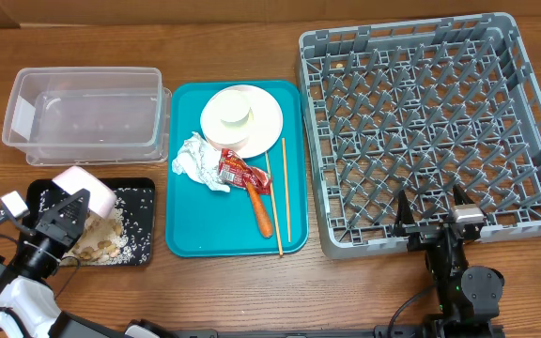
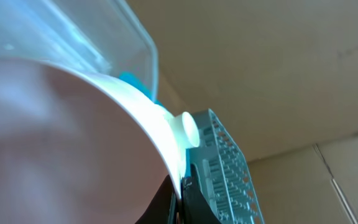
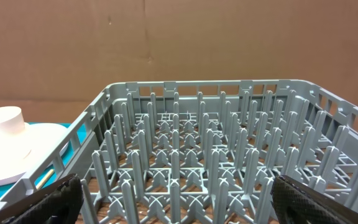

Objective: Sort waste into correct bins and load items into the dishwasher
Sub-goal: 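Carry the empty pink bowl back and set it on the teal tray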

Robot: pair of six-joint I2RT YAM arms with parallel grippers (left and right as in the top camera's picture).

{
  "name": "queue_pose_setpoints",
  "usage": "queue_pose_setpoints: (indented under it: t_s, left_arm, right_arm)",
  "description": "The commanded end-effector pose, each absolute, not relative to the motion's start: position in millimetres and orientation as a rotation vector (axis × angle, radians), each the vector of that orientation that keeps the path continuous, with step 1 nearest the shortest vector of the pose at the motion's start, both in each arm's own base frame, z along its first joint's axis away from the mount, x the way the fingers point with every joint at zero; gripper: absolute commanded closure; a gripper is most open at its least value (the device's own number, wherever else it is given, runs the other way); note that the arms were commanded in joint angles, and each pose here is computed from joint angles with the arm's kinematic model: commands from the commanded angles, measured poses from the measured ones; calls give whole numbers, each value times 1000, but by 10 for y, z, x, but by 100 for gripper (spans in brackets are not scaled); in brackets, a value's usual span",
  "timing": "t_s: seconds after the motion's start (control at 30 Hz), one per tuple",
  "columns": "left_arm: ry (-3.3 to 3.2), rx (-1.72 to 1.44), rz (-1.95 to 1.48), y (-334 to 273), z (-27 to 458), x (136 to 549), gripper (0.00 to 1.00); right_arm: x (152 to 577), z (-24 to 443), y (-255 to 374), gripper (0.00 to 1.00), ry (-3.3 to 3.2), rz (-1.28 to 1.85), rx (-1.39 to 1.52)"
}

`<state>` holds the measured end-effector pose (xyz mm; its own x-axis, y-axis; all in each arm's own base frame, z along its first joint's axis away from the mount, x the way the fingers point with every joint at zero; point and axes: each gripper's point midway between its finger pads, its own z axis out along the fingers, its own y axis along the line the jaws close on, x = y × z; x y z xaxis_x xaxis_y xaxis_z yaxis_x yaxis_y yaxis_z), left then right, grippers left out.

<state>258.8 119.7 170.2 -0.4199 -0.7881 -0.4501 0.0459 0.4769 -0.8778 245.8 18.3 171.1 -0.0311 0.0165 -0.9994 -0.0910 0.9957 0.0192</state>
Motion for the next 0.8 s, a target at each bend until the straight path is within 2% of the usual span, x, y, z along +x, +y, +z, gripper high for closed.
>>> queue_pose_setpoints:
  t_s: [0.0,0.23,0.4,0.53,0.77]
  left_arm:
    - [1791,-711,-1010,1342,1876,2681,96]
    - [1947,-681,-820,1170,2188,2866,96]
    - [2129,-592,-653,762,2285,2990,96]
    - [2344,-456,-616,170,2034,2978,96]
    - [2659,-221,-434,-422,1593,2667,96]
  right_arm:
    - [2459,1700,179,0,1593,85,-58]
    - [2459,1700,179,0,1593,85,-58]
    - [2459,1700,179,0,1593,85,-57]
    - [2459,1700,179,0,1593,85,-57]
    - [2459,1700,179,0,1593,85,-58]
